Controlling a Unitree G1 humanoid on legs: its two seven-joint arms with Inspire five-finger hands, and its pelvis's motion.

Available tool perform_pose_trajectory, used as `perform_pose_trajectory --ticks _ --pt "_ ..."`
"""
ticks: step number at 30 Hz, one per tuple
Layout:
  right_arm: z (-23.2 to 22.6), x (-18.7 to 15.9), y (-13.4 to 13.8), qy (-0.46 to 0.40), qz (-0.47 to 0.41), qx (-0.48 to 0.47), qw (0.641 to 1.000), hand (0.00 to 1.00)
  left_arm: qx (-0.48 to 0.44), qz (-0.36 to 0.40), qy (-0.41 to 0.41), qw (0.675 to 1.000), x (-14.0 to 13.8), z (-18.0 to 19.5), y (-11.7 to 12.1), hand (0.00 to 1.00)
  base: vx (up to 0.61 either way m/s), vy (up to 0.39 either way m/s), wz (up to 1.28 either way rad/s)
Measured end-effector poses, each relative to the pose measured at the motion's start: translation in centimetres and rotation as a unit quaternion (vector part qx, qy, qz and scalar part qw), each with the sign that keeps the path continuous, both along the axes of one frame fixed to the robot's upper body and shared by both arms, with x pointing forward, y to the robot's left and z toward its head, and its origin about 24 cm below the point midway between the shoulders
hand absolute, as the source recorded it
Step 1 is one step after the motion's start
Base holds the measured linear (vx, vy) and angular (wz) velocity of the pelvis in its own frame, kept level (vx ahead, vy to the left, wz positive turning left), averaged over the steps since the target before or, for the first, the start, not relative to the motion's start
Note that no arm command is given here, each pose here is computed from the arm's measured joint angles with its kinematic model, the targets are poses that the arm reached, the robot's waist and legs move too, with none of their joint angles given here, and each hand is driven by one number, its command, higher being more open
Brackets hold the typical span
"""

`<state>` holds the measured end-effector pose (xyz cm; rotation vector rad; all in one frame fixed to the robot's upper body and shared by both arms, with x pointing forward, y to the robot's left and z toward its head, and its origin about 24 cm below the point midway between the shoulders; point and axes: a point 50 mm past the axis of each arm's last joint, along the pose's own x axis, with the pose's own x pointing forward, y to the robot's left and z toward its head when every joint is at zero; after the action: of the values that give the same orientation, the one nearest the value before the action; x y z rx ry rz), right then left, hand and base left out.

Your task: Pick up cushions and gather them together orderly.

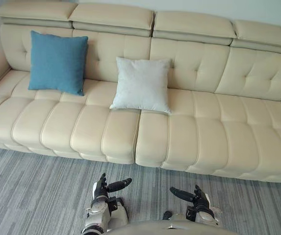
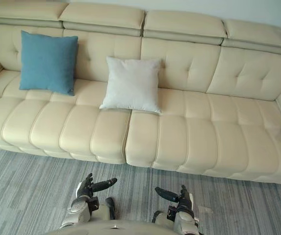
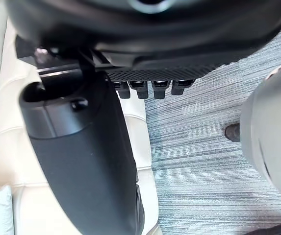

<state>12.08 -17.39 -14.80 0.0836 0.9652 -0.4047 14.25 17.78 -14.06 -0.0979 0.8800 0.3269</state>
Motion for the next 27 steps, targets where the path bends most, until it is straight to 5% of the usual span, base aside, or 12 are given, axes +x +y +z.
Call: perform_pose_trajectory --ticks 12,18,27 --pt "-0.7 -1.0 -1.1 0.029 -0.045 0.01 0.999 1.0 0.02 -0.034 0.049 0.998 -1.2 -1.0 0.7 1.0 0.08 0.014 -0.55" --pt "0.2 1.9 -2.6 -0.001 -0.025 -0.014 1.0 1.0 0.024 -0.053 0.054 0.997 -0.9 -1.0 0.5 1.0 -0.08 -0.102 -1.41" --pt "-0.5 -1.6 -4.2 0.041 -0.061 -0.029 0.997 1.0 0.04 -0.074 0.051 0.995 -1.2 -0.8 0.7 1.0 -0.01 -0.148 -0.71"
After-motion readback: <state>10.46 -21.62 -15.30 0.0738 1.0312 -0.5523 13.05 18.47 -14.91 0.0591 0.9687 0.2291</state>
